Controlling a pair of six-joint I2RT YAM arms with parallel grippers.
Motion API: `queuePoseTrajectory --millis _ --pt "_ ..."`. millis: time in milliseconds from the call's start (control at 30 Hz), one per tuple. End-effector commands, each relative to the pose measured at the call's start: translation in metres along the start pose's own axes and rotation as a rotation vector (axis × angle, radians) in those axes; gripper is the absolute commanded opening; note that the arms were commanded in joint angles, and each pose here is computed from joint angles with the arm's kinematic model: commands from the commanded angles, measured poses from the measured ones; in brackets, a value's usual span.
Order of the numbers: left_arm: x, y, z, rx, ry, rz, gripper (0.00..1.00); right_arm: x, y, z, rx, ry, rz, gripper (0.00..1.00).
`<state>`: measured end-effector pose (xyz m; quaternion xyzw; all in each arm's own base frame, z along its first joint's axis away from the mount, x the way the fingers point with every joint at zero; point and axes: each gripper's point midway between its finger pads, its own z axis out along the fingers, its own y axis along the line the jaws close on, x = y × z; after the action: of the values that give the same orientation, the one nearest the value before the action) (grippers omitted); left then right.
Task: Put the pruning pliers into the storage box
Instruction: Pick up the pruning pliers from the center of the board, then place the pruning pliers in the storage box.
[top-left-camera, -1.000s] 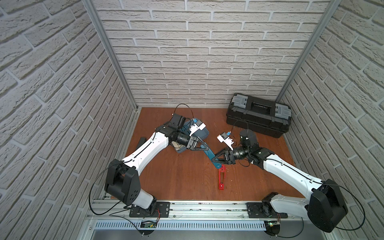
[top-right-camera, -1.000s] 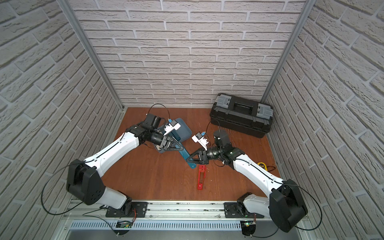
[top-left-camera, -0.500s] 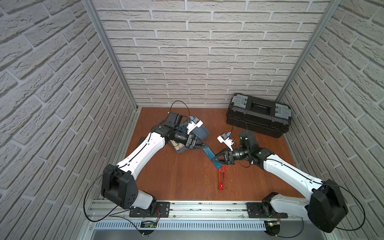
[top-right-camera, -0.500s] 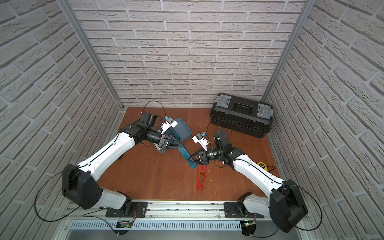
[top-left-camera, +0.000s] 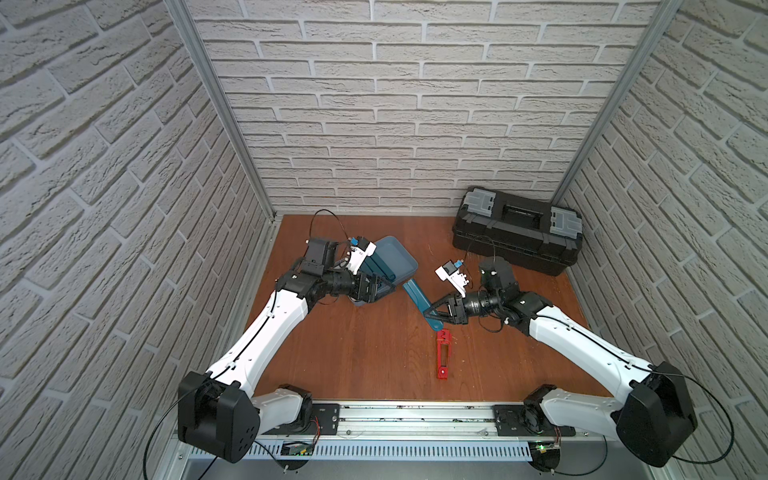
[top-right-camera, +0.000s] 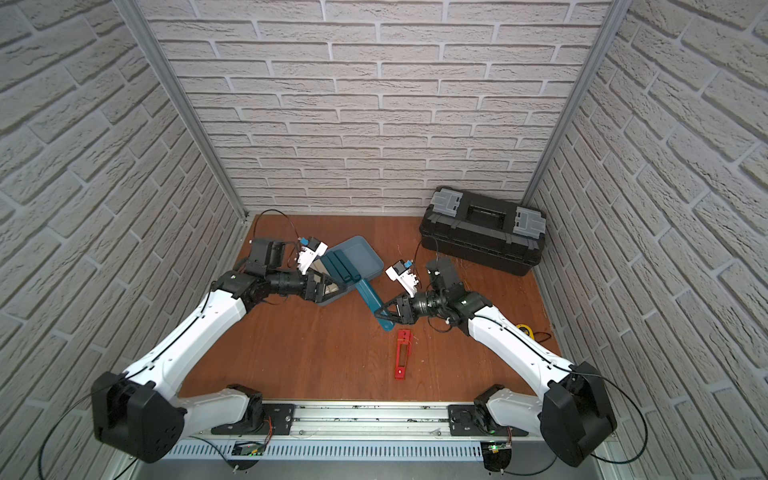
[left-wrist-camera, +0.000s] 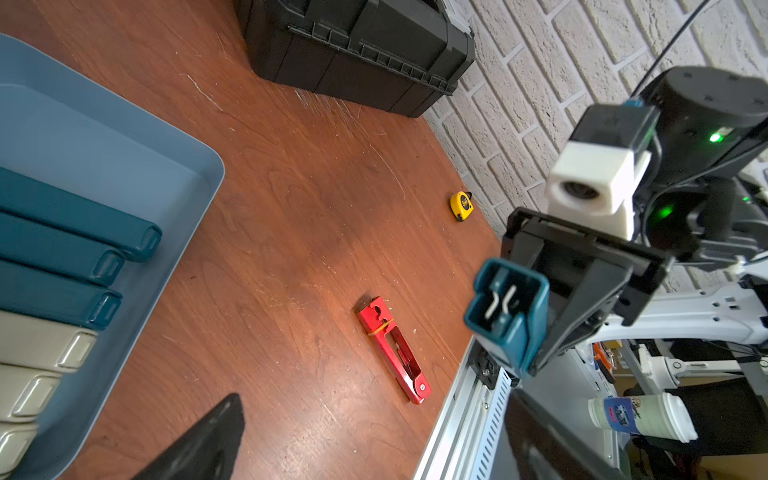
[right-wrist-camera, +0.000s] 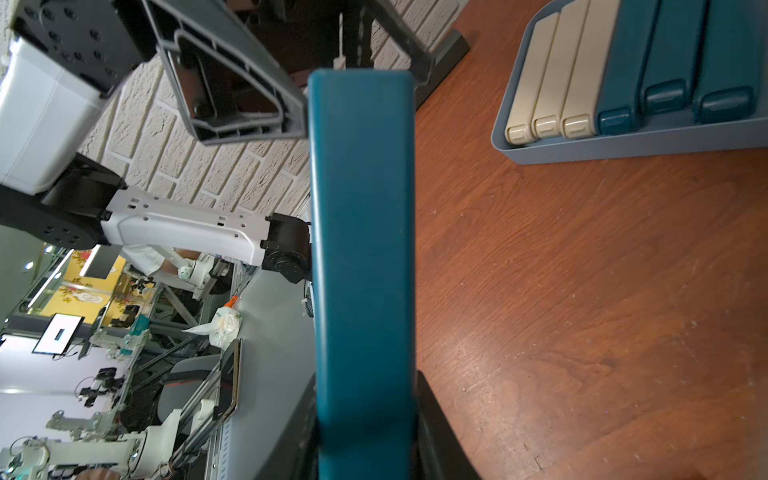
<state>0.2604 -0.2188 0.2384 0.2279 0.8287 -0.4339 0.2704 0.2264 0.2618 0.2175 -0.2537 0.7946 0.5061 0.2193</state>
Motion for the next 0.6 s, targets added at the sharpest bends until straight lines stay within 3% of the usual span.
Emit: queuePoseTrajectory --millis 0,300,567 --pt "-0.007 0.000 -0.003 0.000 -0.072 -0.016 0.98 -0.017 -0.007 -0.002 0.087 -0.033 -0.031 0.03" --pt "-0.005 0.003 -0.007 -0.012 -0.169 -0.101 0.98 -0.045 -0.046 0.014 0.276 -0.024 -0.005 0.03" --pt "-0.006 0.034 -0.002 -0.102 -0.253 -0.198 0.98 -0.078 -0.078 0.038 0.420 0.001 -0.004 0.03"
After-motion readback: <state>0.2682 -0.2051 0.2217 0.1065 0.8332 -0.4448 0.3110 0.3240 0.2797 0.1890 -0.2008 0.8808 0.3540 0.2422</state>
